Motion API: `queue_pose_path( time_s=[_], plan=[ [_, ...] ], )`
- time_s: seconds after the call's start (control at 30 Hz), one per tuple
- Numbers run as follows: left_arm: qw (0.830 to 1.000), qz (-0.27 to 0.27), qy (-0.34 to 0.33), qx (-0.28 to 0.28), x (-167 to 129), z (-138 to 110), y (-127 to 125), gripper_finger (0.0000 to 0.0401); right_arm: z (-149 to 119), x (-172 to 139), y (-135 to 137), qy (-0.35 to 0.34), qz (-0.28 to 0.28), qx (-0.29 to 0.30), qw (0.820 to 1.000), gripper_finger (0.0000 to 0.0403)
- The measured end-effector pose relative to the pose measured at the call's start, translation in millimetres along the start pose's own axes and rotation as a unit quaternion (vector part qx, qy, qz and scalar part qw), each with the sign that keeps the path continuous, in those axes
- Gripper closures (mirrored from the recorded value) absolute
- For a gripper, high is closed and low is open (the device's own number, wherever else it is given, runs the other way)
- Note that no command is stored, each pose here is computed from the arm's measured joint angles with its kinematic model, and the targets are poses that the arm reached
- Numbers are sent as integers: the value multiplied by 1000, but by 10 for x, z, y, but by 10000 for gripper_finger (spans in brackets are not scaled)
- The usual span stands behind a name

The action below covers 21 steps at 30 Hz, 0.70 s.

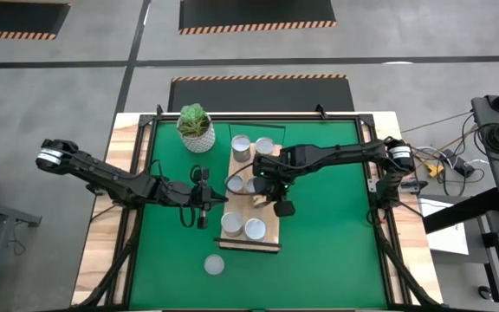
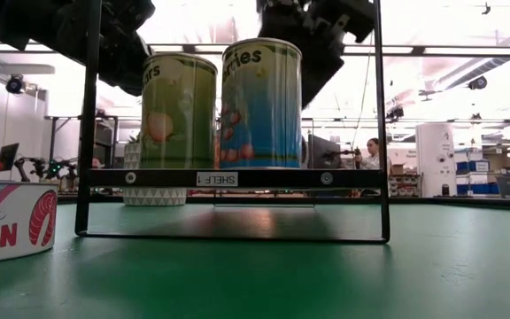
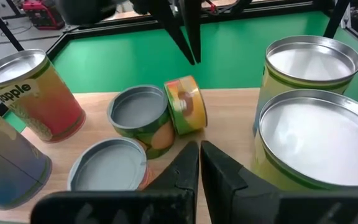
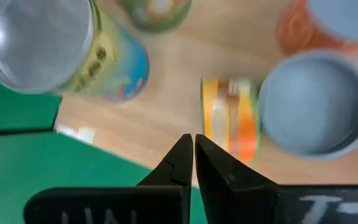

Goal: Pick and place cans onto a shelf
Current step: Adjust the canned mushroom on the shelf

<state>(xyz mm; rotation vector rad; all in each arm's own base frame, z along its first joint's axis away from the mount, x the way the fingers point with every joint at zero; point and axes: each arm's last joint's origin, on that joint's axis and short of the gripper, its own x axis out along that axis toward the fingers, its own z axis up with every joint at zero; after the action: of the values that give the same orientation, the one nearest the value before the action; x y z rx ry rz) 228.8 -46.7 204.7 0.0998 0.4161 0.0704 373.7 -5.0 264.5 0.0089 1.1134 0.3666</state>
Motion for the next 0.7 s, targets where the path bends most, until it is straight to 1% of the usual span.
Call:
queue_pose_path(
  time_s=[0.13, 0.27, 0.43, 0.7],
  plan=[
    [1000, 0, 0, -2, 0, 0, 1, 401, 54, -34, -1, -30, -7, -20, 999, 394],
    [1000, 0, 0, -4, 0, -1, 1, 401, 60, 0, -17, -31, -11, -34, 999, 394],
    [1000, 0, 1, -4, 0, -2, 1, 401, 22, 30, -47, -12, -55, -33, 998, 394],
    [1000, 0, 2, -8, 0, -5, 1, 401, -59, 50, -35, 23, -49, -13, 998, 394]
  ],
)
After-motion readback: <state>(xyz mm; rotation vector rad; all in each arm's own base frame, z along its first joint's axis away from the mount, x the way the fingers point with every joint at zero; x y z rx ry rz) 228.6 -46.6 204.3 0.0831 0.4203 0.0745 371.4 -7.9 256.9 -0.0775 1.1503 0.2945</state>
